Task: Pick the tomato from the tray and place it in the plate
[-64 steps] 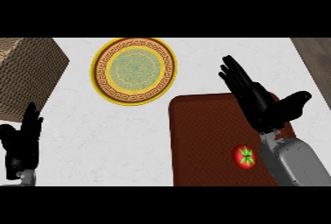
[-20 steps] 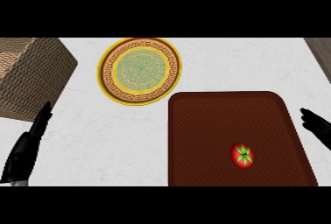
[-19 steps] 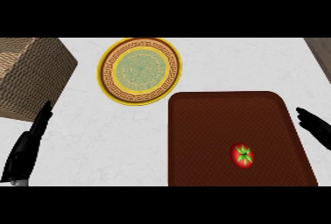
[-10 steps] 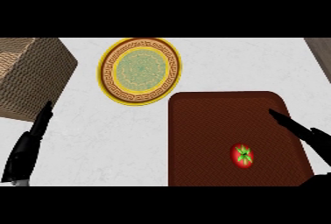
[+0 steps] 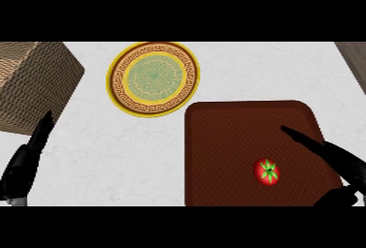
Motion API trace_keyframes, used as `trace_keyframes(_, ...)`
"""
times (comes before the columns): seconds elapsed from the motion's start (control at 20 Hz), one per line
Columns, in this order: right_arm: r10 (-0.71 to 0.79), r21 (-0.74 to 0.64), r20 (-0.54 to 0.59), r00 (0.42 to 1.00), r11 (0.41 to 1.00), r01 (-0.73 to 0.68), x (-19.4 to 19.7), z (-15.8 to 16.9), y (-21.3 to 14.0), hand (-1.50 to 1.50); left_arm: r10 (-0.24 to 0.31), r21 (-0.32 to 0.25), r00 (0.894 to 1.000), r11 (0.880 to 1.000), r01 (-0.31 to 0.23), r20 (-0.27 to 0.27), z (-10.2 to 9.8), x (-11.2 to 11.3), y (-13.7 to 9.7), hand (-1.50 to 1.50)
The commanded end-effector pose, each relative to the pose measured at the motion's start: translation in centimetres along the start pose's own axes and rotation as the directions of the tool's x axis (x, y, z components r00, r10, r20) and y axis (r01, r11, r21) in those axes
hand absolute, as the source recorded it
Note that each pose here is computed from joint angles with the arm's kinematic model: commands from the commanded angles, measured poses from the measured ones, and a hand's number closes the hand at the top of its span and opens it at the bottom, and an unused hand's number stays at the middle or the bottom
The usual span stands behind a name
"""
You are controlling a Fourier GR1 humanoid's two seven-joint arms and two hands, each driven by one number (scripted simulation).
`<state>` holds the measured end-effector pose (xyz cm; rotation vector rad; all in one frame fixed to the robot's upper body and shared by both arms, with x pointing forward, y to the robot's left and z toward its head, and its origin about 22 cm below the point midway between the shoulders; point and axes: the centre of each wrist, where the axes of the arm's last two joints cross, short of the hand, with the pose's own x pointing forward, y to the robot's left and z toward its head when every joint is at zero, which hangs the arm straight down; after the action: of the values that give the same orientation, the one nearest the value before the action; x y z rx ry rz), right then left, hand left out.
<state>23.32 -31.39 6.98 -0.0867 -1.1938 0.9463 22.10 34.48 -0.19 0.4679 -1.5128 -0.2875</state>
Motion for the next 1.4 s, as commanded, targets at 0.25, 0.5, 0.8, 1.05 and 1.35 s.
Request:
trace_keyframes(0.25, 0.037, 0.083, -0.043, 0.998, 0.996, -0.033, -2.1, -2.2, 1.2, -1.50, 0.010, -0.001, 1.000, 1.000, -0.010, -0.002, -0.1, -0.9, -1.3, 0.00)
trace_keyframes(0.5, 0.017, 0.059, -0.044, 0.999, 0.998, -0.014, -2.6, -2.9, 2.8, -1.50, 0.008, 0.005, 1.000, 1.000, -0.008, 0.003, 0.5, -0.9, 0.3, 0.00)
trace_keyframes(0.8, 0.004, 0.071, -0.002, 1.000, 0.997, -0.004, -3.5, -4.4, 4.6, 1.50, -0.020, 0.005, 1.000, 1.000, 0.020, 0.006, 2.1, 0.7, -1.7, 0.00)
trace_keyframes(1.05, -0.004, 0.034, 0.054, 0.999, 0.999, 0.002, -3.1, -5.2, 5.4, 1.50, -0.017, -0.005, 1.000, 1.000, 0.018, 0.013, 1.7, 1.2, -0.5, 0.00)
trace_keyframes(1.35, 0.010, -0.012, 0.070, 0.997, 1.000, -0.010, -2.7, -4.6, 3.6, 1.50, -0.014, 0.008, 1.000, 1.000, 0.014, 0.012, 0.3, -1.3, 0.0, 0.00)
